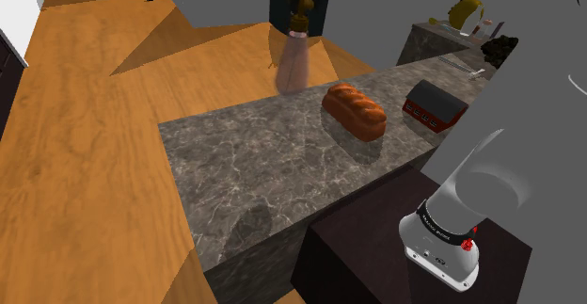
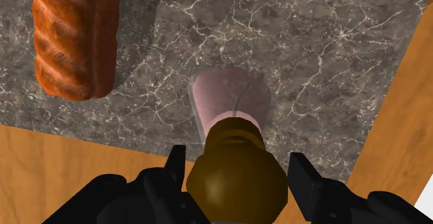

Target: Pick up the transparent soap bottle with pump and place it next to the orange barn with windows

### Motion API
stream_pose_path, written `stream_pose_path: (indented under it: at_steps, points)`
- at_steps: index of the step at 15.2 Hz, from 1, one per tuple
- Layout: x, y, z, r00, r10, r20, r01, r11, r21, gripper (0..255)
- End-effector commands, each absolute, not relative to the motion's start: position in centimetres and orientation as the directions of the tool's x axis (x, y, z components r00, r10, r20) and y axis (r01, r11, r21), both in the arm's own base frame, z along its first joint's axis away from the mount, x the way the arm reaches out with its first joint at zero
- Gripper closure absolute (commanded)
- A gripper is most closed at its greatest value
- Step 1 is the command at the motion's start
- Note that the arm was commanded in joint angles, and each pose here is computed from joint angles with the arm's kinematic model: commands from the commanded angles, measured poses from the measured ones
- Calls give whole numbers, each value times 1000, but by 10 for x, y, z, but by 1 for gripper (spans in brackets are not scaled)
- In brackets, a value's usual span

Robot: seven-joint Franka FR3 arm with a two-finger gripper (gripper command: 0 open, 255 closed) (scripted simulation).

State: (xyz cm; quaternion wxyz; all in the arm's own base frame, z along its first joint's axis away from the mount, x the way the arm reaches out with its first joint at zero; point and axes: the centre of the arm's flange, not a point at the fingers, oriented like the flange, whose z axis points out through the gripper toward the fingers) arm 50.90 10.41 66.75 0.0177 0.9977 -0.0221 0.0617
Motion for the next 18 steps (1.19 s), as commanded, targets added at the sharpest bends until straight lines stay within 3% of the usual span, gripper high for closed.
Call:
stream_pose_path:
  at_steps: [1, 18]
  points:
    - [501, 81, 668, 991, -41, 125, -46, -998, 32, 255]
    - [427, -130, 669, 991, -41, 125, -46, -998, 32, 255]
